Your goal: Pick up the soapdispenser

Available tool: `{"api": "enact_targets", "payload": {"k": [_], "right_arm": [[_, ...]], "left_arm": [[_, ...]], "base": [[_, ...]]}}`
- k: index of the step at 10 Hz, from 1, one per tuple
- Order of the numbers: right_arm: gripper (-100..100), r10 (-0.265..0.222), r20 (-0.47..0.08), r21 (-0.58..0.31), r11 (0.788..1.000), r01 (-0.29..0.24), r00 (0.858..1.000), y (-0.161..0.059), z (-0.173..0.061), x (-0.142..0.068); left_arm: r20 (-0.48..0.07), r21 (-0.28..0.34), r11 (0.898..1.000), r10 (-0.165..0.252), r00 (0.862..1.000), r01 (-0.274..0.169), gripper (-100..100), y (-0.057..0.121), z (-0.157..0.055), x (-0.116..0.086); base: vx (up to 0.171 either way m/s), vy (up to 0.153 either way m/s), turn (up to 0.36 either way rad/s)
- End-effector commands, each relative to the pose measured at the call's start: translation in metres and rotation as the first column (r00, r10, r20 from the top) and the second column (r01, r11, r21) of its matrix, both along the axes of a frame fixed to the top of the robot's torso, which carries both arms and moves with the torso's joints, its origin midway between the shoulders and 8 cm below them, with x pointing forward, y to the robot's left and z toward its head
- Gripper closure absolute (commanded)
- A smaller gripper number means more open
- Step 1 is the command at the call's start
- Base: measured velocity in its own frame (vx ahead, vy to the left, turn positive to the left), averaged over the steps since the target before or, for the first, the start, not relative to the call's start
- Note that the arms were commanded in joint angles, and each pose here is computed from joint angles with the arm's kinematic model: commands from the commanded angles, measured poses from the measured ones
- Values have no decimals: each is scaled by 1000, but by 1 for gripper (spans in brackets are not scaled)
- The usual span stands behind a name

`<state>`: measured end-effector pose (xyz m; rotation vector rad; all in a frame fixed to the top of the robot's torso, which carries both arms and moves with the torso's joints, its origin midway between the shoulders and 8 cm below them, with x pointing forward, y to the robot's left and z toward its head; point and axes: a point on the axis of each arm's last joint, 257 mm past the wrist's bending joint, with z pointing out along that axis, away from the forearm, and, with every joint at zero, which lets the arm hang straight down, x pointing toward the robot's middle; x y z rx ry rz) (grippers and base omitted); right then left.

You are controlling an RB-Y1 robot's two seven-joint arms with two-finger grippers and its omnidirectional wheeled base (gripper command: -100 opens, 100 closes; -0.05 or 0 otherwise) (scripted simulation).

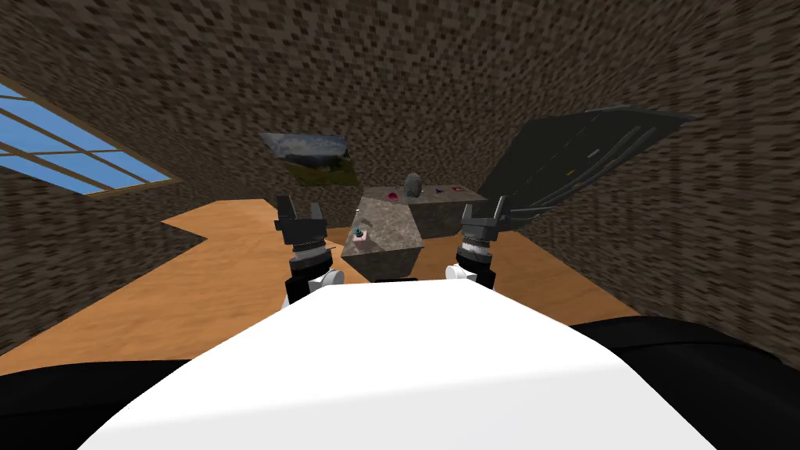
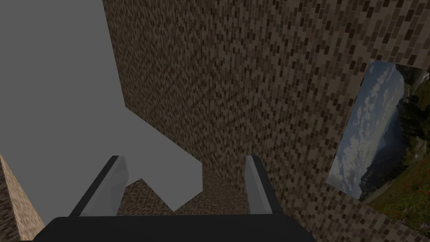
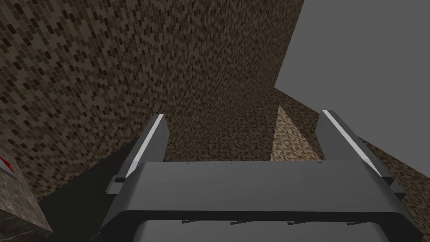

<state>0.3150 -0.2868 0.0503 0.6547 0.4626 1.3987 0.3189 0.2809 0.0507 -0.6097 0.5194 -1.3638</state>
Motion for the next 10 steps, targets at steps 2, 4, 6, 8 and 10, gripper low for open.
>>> {"api": "enact_targets", "payload": {"k": [2,4,6,8,10], "right_arm": [[0,0,0,0,1000,0,1000,0,0,0],[0,0,0,0,1000,0,1000,0,0,0],[0,0,0,0,1000,0,1000,0,0,0],[0,0,0,0,1000,0,1000,0,0,0],[0,0,0,0,1000,0,1000,0,0,0]], "left_arm": [[-63,-10,999,-39,997,38,-100,6,-12,10],[-103,-20,998,-60,993,58,-100,9,-20,17],[-149,-33,996,-82,985,78,-100,14,-29,23],[-199,-52,994,-104,975,95,-100,19,-40,30],[-252,-74,991,-125,960,110,-100,25,-53,36]], "base": [[-3,-13,156],[3,-30,146],[8,-30,112],[12,-43,125],[20,-51,138]]}}
